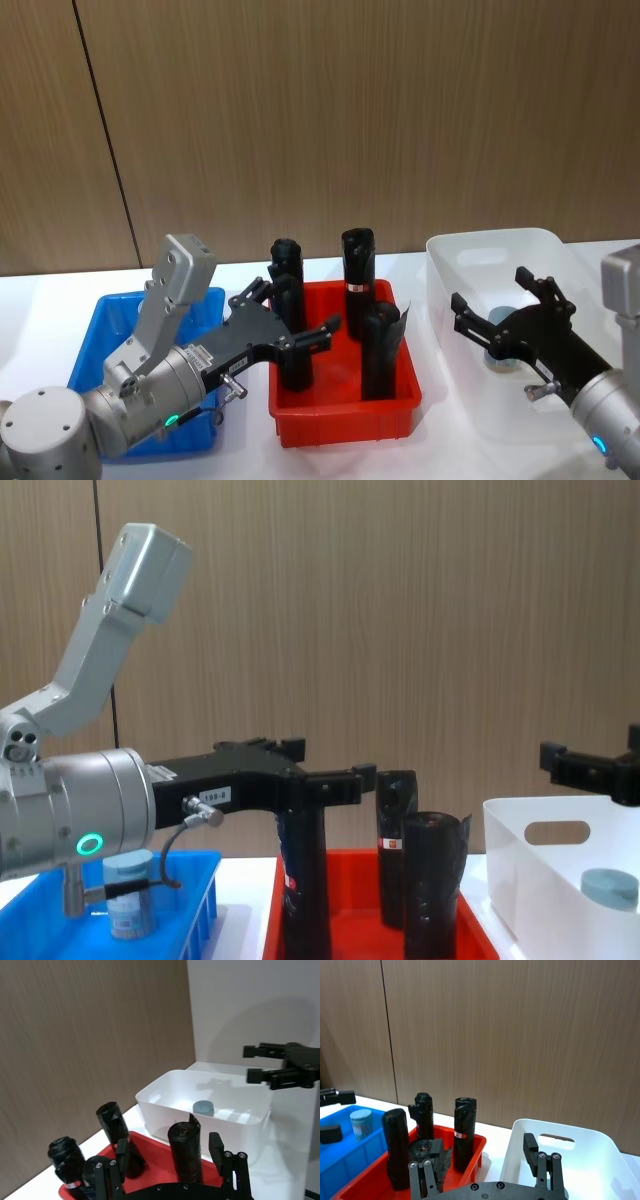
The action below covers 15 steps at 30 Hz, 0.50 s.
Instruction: Pick the cotton swabs from the blue box and place them into the white box.
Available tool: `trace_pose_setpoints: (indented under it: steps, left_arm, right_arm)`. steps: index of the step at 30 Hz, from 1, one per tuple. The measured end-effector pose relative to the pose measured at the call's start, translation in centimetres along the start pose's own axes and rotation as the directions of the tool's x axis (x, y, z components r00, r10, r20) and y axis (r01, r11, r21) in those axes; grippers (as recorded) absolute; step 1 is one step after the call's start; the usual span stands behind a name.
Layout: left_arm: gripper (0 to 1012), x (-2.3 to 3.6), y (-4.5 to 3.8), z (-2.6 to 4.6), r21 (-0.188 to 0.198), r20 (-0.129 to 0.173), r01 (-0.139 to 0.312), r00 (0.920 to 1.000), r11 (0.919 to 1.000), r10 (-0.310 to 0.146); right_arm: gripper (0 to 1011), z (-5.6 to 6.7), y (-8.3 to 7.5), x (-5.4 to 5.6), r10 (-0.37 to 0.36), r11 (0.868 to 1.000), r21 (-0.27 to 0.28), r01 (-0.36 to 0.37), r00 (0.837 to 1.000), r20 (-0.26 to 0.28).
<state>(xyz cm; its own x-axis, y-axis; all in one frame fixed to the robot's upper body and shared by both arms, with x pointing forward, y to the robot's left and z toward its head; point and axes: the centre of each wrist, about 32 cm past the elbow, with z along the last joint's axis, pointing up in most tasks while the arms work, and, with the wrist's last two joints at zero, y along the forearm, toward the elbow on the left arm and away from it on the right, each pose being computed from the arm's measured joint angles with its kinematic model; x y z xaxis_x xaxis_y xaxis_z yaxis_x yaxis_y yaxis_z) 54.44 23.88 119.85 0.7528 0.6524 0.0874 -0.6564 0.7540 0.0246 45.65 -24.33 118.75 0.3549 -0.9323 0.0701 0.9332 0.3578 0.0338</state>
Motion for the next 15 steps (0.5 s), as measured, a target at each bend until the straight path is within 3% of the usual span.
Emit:
trace_pose_setpoints:
  steps: [7, 15]
  left_arm:
    - [1004, -0.93, 0.01, 0.12, 0.002, 0.026, -0.059, 0.9979, 0.9983, 0.059]
    - [1004, -2.23, 0.05, 0.31, -0.003, 0.062, -0.141, 0.9881, 0.9900, 0.141]
  right_arm:
    - [1001, 0.2, -0.9, -0.9, -0.024, 0.999, 0.023, 0.024, 0.999, -0.024]
    - [1001, 0.2, -1.0, -1.0, -0.027, 0.999, 0.025, 0.027, 0.999, -0.027]
